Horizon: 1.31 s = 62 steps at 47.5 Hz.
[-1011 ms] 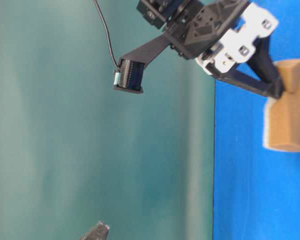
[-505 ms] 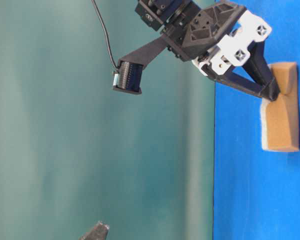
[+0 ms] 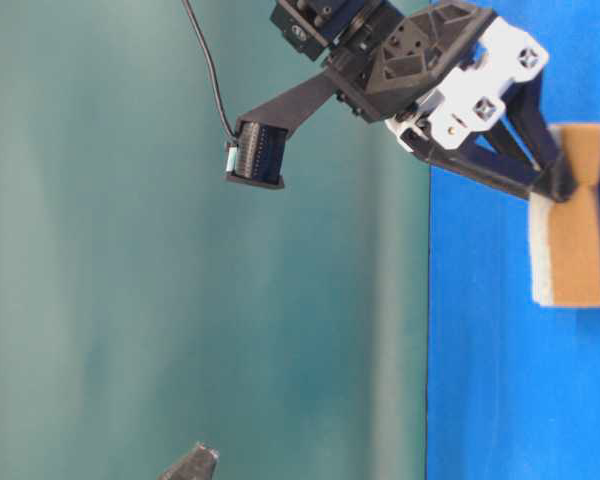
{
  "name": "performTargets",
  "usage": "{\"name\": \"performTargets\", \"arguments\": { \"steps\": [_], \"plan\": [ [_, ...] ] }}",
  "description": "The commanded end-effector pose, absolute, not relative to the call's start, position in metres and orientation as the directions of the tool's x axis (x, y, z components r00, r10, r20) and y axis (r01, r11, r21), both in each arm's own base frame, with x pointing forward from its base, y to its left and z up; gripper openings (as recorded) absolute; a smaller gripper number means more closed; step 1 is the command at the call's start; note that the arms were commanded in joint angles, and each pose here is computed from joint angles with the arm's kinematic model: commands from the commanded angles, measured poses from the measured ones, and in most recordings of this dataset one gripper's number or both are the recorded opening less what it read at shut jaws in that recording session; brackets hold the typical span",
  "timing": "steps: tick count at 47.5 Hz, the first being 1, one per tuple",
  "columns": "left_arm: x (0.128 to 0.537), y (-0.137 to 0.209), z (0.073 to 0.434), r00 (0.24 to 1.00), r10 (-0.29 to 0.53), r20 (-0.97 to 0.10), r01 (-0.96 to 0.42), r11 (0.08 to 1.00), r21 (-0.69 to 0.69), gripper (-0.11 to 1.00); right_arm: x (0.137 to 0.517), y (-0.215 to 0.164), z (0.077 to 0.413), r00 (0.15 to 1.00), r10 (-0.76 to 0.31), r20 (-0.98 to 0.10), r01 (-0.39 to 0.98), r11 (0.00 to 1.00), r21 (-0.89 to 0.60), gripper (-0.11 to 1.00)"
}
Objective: Hand over the sponge with the left arm and wipe it with the right arm.
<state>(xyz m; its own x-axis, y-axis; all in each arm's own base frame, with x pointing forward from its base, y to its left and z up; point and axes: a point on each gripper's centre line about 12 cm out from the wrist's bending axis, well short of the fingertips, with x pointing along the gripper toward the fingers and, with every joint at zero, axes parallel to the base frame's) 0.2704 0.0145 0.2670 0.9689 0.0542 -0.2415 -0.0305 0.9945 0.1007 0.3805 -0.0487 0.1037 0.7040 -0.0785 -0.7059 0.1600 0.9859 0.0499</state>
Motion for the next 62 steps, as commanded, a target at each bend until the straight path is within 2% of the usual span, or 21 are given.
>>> {"name": "performTargets", "arguments": {
  "steps": [1,4,12,35,62],
  "plan": [
    [0.271,0.015,0.273,0.974,0.055,-0.221,-0.033,0.994,0.1,0.92,0.386,-0.048,0.117,0.732,-0.08,-0.677,0.159,0.986,0.056,0.68],
    [0.271,0.015,0.273,0.974,0.055,-0.218,-0.034,0.994,0.1,0.92,0.386,-0.048,0.119,0.733,-0.08,-0.676,0.163,0.985,0.059,0.74],
    [0.272,0.015,0.273,0.974,0.055,-0.219,-0.034,0.994,0.1,0.92,0.384,-0.042,0.137,0.749,-0.076,-0.658,0.153,0.986,0.06,0.74],
    [0.271,0.015,0.273,0.974,0.055,-0.219,-0.035,0.995,0.095,0.92,0.35,-0.031,0.237,0.849,-0.087,-0.522,0.127,0.991,0.042,0.74],
    [0.266,0.014,0.278,0.977,0.053,-0.207,-0.035,0.995,0.092,0.92,0.331,-0.028,0.253,0.892,-0.081,-0.445,0.115,0.992,0.049,0.74]
  ]
}}
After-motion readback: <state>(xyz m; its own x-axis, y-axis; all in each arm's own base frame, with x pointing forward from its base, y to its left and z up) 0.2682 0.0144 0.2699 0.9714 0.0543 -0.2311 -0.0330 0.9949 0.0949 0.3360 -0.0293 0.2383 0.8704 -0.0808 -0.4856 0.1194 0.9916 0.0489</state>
